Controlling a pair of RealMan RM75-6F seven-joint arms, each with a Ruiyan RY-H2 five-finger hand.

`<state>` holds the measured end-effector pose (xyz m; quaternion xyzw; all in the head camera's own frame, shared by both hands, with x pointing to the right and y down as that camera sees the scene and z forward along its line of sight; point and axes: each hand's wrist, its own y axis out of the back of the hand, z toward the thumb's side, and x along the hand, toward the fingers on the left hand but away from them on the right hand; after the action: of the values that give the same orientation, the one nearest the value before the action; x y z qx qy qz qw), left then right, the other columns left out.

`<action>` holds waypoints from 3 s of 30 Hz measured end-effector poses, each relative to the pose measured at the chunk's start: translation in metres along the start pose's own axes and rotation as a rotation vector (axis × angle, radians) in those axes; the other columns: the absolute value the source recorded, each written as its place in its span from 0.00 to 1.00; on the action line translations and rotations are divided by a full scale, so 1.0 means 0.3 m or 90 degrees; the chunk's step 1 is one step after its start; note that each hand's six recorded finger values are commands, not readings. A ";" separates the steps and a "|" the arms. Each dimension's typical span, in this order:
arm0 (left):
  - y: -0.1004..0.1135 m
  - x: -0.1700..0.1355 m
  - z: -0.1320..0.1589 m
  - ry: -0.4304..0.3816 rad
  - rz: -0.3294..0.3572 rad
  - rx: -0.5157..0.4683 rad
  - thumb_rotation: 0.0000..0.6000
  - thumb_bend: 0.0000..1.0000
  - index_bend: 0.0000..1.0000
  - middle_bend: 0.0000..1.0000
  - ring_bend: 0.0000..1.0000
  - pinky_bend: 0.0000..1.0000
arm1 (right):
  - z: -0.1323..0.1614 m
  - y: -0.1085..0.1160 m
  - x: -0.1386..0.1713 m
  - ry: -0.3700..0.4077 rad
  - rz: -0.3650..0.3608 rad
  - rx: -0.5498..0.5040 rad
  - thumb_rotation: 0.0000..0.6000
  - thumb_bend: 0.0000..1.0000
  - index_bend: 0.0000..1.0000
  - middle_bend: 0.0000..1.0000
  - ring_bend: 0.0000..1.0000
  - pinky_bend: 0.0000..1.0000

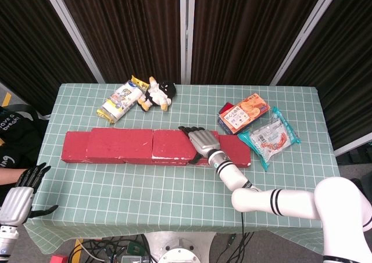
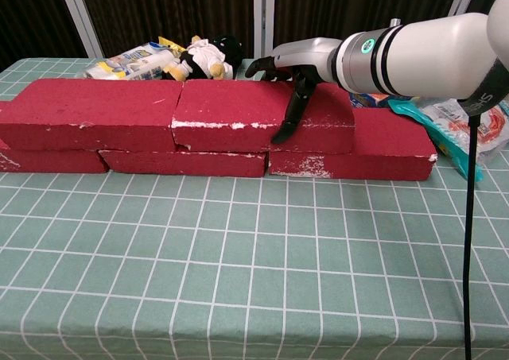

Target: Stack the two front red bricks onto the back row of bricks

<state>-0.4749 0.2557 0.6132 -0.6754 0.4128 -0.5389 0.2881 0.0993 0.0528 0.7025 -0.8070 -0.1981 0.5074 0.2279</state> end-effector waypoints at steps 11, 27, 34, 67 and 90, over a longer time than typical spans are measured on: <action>-0.003 -0.004 -0.008 0.005 -0.002 -0.005 1.00 0.00 0.06 0.00 0.00 0.00 | 0.005 -0.005 -0.005 0.001 0.002 -0.002 1.00 0.10 0.01 0.18 0.07 0.15; 0.000 -0.006 -0.011 0.003 0.000 -0.009 1.00 0.00 0.06 0.00 0.00 0.00 | 0.015 -0.013 -0.006 0.011 -0.014 0.003 1.00 0.04 0.00 0.00 0.00 0.00; 0.001 -0.006 -0.009 0.003 -0.001 -0.008 1.00 0.00 0.06 0.00 0.00 0.00 | 0.017 -0.011 -0.001 0.013 -0.015 0.000 1.00 0.04 0.00 0.00 0.00 0.00; 0.039 0.020 0.052 -0.009 0.021 0.011 1.00 0.00 0.06 0.00 0.00 0.00 | -0.230 0.217 0.397 -0.001 -0.173 0.076 1.00 0.00 0.00 0.00 0.00 0.00; 0.094 0.035 0.101 0.022 0.077 0.106 1.00 0.00 0.06 0.00 0.00 0.00 | -0.788 -0.100 1.098 -0.201 -0.351 0.095 1.00 0.00 0.00 0.00 0.00 0.00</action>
<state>-0.4519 0.2310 0.5871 -0.6132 0.4114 -0.5647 0.3684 0.4456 0.2194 0.5696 -0.6155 -0.4045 0.5586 0.3815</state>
